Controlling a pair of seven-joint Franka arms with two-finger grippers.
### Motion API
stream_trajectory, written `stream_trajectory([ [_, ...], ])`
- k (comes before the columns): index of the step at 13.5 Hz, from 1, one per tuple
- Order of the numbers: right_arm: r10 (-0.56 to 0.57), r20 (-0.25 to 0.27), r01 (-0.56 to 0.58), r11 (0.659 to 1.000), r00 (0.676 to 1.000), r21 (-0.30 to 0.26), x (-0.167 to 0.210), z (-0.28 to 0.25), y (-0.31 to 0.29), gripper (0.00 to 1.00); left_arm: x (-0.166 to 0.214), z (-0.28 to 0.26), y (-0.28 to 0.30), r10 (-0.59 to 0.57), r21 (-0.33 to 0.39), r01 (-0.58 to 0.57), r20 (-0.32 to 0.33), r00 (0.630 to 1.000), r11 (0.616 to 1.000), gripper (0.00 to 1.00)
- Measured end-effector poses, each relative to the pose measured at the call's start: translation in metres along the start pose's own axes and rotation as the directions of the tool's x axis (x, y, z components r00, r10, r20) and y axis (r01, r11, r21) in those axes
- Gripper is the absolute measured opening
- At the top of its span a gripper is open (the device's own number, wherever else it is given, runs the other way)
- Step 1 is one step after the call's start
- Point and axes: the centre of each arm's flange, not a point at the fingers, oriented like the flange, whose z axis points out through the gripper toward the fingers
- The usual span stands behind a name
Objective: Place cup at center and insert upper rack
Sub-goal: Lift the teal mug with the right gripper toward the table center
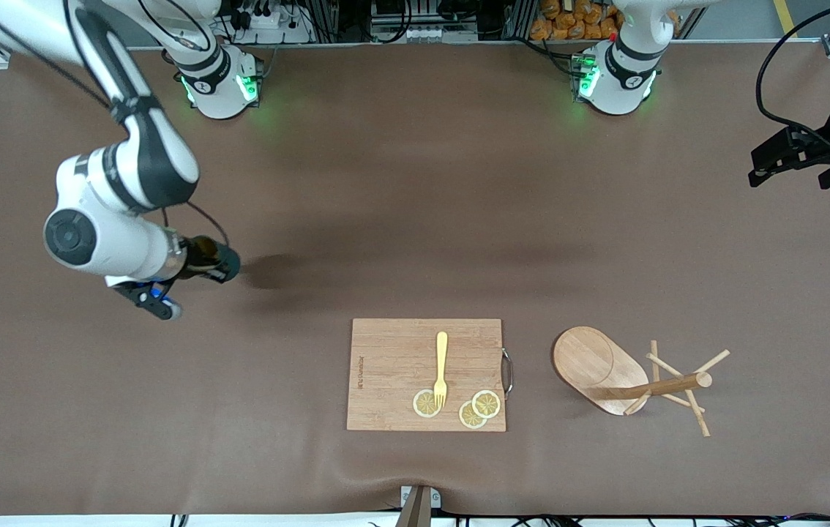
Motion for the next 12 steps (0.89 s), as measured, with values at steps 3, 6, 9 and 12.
stream_trajectory([
  [3, 0.006, -0.017, -0.005, 0.999, 1.0, 0.054, -0.081, -0.028, -0.071, 0.05, 0.0, 0.0, -0.001, -0.002, 0.0, 0.002, 0.0, 1.0, 1.0, 1.0],
  [6, -0.072, -0.046, 0.077, 0.99, 0.996, 0.12, -0.166, -0.042, -0.127, 0.05, 0.0, 0.0, -0.001, -0.002, 0.0, 0.002, 0.0, 1.0, 1.0, 1.0],
  [9, -0.18, -0.126, 0.196, 0.972, 0.976, 0.129, -0.252, -0.055, -0.17, 0.05, 0.0, 0.0, 0.0, 0.001, 0.0, -0.001, 0.0, 1.0, 1.0, 1.0],
  [12, -0.226, -0.16, 0.25, 0.956, 0.961, 0.154, -0.328, -0.05, -0.201, 0.05, 0.0, 0.001, 0.0, 0.0, 0.0, 0.0, 0.002, 1.0, 1.0, 1.0],
])
